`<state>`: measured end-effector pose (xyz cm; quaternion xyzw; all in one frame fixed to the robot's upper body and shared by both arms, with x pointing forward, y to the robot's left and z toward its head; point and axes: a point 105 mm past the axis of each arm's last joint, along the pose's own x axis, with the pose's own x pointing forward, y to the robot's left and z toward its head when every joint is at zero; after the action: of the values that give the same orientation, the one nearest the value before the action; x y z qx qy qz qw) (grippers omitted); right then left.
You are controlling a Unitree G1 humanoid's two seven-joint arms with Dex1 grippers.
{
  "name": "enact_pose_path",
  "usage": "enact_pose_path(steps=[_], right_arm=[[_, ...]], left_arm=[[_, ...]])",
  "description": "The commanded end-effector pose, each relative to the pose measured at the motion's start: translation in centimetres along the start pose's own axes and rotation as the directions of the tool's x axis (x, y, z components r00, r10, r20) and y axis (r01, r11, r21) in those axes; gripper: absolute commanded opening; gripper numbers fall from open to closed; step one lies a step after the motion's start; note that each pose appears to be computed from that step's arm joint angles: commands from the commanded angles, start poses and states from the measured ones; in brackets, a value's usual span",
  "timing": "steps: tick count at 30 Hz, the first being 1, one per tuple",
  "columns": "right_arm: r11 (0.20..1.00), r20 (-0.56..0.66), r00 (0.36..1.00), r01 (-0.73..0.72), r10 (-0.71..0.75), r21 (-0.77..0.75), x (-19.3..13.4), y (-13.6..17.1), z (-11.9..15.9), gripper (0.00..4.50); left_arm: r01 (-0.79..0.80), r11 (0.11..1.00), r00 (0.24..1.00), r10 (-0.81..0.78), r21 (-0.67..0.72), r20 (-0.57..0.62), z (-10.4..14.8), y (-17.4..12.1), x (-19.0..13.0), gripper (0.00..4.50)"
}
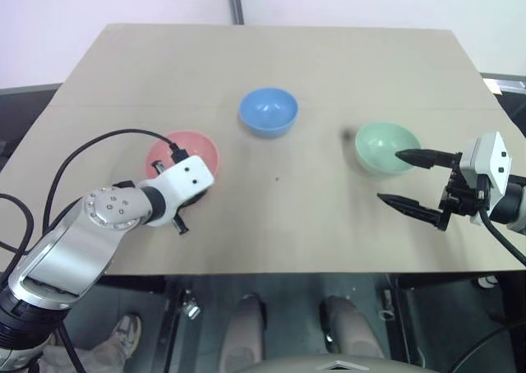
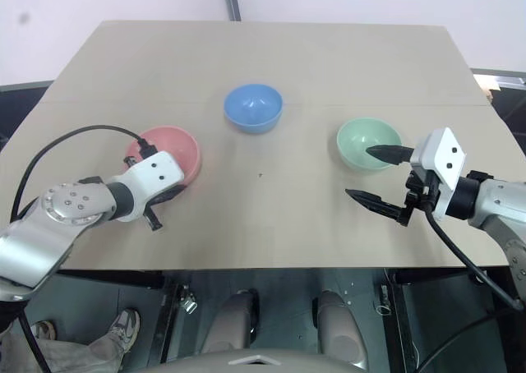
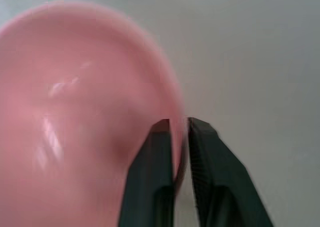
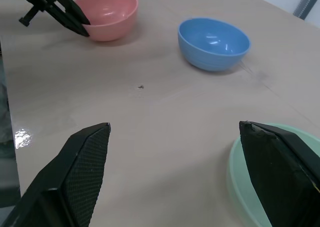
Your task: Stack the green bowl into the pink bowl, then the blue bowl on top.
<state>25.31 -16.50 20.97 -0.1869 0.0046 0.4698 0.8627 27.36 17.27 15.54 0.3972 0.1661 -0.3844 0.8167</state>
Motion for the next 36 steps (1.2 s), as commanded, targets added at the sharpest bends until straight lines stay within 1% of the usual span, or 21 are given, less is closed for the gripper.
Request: enact_pose_path(steps=[1, 3, 7, 10, 13, 15, 18, 20, 22, 23, 24, 25, 26, 27, 28, 33, 36], right_arm=[[0.999, 0.036, 0.999, 0.005, -0.003, -0.037, 0.0, 0.1, 1.1, 4.50], [0.999, 0.038, 0.999, 0.008, -0.007, -0.038, 0.1, 0.1, 1.1, 4.50], [0.999, 0.042, 0.999, 0.022, -0.021, -0.042, 0.0, 0.1, 1.1, 4.50], [0.999, 0.043, 0.999, 0.033, -0.031, -0.043, -0.2, 0.3, 1.1, 4.50], [0.998, 0.035, 0.998, 0.047, -0.046, -0.041, -0.6, 0.6, 1.0, 4.50], [0.998, 0.031, 0.998, 0.056, -0.054, -0.042, -0.8, 0.7, 0.9, 4.50], [0.997, 0.027, 0.997, 0.069, -0.068, -0.041, -1.2, 0.7, 1.0, 4.50], [0.996, 0.023, 0.997, 0.075, -0.074, -0.038, -1.4, 0.8, 0.9, 4.50], [0.997, 0.022, 0.997, 0.076, -0.075, -0.036, -1.3, 0.8, 0.8, 4.50], [0.997, 0.023, 0.997, 0.076, -0.075, -0.033, -1.3, 0.9, 0.7, 4.50], [0.997, 0.025, 0.997, 0.075, -0.074, -0.032, -1.2, 0.8, 0.7, 4.50], [0.997, 0.028, 0.997, 0.074, -0.073, -0.031, -1.1, 0.7, 0.7, 4.50], [0.997, 0.030, 0.997, 0.073, -0.072, -0.031, -1.0, 0.7, 0.7, 4.50], [0.997, 0.031, 0.997, 0.071, -0.070, -0.032, -1.0, 0.6, 0.7, 4.50], [0.997, 0.032, 0.997, 0.068, -0.067, -0.033, -0.9, 0.5, 0.6, 4.50], [0.998, 0.032, 0.998, 0.048, -0.047, -0.029, -0.8, 0.4, 0.6, 4.50], [0.999, 0.034, 0.999, 0.039, -0.038, -0.027, -0.7, 0.3, 0.5, 4.50]], left_arm=[[0.133, 0.982, 0.980, -0.150, 0.137, 0.127, 3.1, -1.6, -0.6, 0.81], [0.141, 0.970, 0.972, -0.173, 0.199, 0.156, 3.8, -1.3, -0.6, 0.81], [0.155, 0.951, 0.965, -0.203, 0.266, 0.164, 4.6, -0.5, 0.1, 0.81], [0.160, 0.936, 0.964, -0.217, 0.313, 0.156, 4.9, 0.0, 1.0, 0.81], [0.139, 0.918, 0.967, -0.207, 0.370, 0.152, 5.0, 0.7, 2.6, 0.81], [0.137, 0.919, 0.963, -0.211, 0.371, 0.167, 5.4, 0.8, 2.9, 0.81], [0.113, 0.934, 0.960, -0.191, 0.338, 0.207, 6.0, 1.4, 2.4, 0.81], [0.113, 0.940, 0.960, -0.187, 0.321, 0.207, 5.8, 1.7, 2.0, 0.81], [0.100, 0.947, 0.963, -0.169, 0.304, 0.210, 5.8, 1.9, 1.5, 1.33], [0.099, 0.952, 0.962, -0.166, 0.288, 0.217, 6.0, 1.9, 1.3, 1.50], [0.102, 0.956, 0.961, -0.166, 0.274, 0.221, 6.3, 1.8, 1.0, 2.01], [0.105, 0.960, 0.960, -0.166, 0.261, 0.224, 6.5, 1.7, 0.8, 2.40], [0.107, 0.962, 0.960, -0.165, 0.251, 0.224, 6.6, 1.6, 0.7, 2.89], [0.110, 0.966, 0.963, -0.162, 0.234, 0.216, 6.6, 1.5, 0.5, 3.46], [0.116, 0.967, 0.966, -0.163, 0.228, 0.201, 6.4, 1.3, 0.2, 3.79], [0.126, 0.961, 0.982, -0.156, 0.244, 0.106, 5.3, 0.3, -0.8, 3.79], [0.118, 0.967, 0.991, -0.130, 0.226, 0.038, 4.3, 0.1, -1.0, 3.79]])
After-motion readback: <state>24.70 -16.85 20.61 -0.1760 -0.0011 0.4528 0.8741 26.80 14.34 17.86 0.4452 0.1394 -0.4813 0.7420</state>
